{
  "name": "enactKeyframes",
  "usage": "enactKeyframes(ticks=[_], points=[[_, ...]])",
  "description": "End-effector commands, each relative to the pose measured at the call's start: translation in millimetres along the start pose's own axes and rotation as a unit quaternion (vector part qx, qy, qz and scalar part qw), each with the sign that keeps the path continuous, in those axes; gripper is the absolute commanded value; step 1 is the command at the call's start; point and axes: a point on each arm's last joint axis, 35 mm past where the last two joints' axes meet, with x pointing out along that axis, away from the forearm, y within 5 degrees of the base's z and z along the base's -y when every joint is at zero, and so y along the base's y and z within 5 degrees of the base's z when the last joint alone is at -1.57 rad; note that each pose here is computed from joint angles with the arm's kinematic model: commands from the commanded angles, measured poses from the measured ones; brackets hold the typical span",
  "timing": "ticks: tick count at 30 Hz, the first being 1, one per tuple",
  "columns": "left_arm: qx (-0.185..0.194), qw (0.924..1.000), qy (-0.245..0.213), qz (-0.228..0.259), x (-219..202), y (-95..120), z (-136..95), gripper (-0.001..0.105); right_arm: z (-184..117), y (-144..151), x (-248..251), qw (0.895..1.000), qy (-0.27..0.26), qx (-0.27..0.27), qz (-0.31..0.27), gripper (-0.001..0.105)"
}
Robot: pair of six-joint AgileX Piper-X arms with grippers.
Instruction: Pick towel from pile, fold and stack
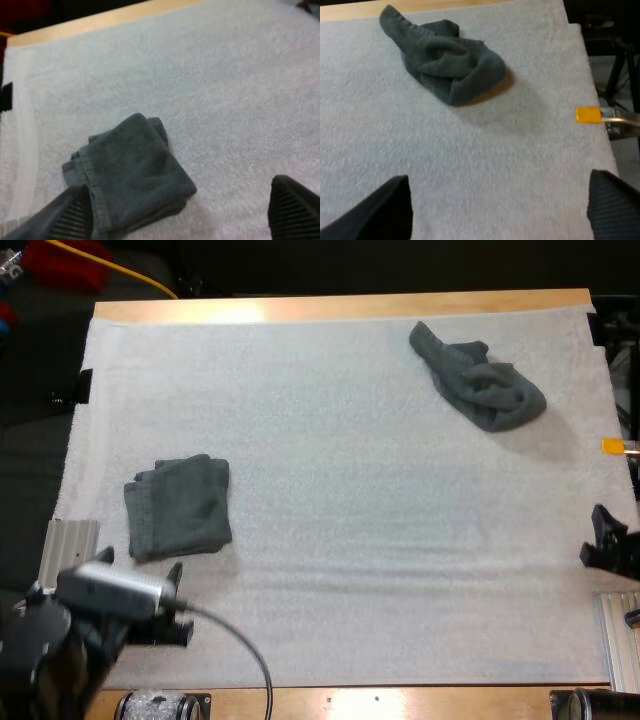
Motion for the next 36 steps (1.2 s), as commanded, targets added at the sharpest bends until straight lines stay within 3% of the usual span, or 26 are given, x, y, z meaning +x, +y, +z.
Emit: enactKeyframes(ticks=[1, 8, 13, 20, 27, 36], points=[[0.003, 0.9999, -0.011, -0.006, -7.5, -0.8, -5.8, 0.070, -2.0, 1.4, -8.6, 1.000, -0.008, -0.007, -0.002, 0.070], [0.011, 0.9956, -0.092, -0.010, -48.0, -3.5, -32.6, 0.070, -14.0, 10.4, -43.6, 0.997, -0.072, -0.008, -0.007, 0.070], [0.016, 0.9901, -0.139, -0.012, -70.8, -4.7, -53.9, 0.070, -24.4, 16.5, -68.1, 0.991, -0.125, 0.046, -0.016, 0.070], [0.010, 0.9967, -0.080, -0.009, -70.3, -3.7, -72.8, 0.070, -46.2, 26.1, -90.6, 0.987, -0.148, 0.054, -0.019, 0.070], [0.003, 0.9997, -0.023, -0.004, -70.3, -3.3, -85.3, 0.070, -64.7, 32.8, -98.2, 0.993, -0.115, 0.034, -0.015, 0.070], [0.005, 0.9994, -0.033, -0.004, -69.2, -3.4, -83.0, 0.070, -65.4, 33.7, -99.2, 0.993, -0.114, 0.019, -0.003, 0.070]])
